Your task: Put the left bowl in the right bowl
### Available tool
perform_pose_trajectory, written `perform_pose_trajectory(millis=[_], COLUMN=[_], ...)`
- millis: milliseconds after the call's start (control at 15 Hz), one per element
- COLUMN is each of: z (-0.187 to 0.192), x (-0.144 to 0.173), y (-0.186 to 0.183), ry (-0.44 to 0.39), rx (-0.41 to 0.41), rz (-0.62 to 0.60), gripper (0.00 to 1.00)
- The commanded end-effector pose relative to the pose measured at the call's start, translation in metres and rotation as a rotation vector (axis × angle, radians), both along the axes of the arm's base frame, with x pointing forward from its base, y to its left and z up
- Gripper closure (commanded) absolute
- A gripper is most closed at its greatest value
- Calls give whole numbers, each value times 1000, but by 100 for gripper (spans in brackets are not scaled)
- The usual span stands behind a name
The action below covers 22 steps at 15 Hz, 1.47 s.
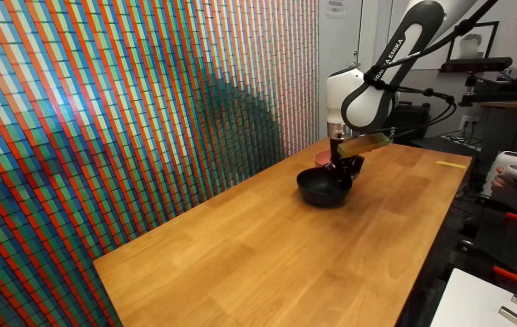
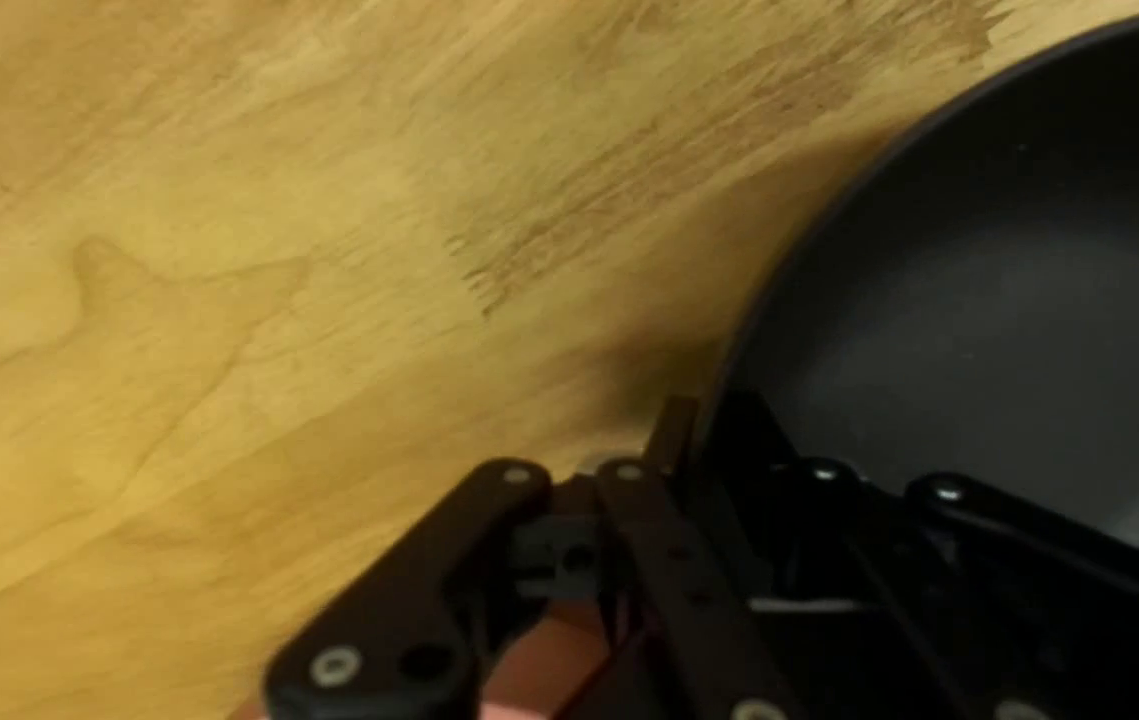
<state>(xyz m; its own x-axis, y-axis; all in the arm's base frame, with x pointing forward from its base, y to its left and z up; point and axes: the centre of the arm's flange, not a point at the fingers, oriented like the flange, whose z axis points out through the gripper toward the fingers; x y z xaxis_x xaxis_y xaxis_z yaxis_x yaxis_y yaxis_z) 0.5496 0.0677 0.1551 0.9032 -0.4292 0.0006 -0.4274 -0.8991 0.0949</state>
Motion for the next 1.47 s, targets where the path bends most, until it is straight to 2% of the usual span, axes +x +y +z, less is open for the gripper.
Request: perform_pose_trajectory(millis=[0, 400, 733, 1067, 1200, 1400], z=[-1, 25, 72, 117, 133, 148], x=[9, 12, 26, 42, 51, 63], y=[-3, -2, -14, -39, -57, -87], ry=[-22, -21, -6, 22, 13, -47], rx=[-17, 18, 88, 147, 142, 98], rz=[-2, 4, -7, -29, -44, -80], gripper=[94, 94, 97, 96, 96, 96])
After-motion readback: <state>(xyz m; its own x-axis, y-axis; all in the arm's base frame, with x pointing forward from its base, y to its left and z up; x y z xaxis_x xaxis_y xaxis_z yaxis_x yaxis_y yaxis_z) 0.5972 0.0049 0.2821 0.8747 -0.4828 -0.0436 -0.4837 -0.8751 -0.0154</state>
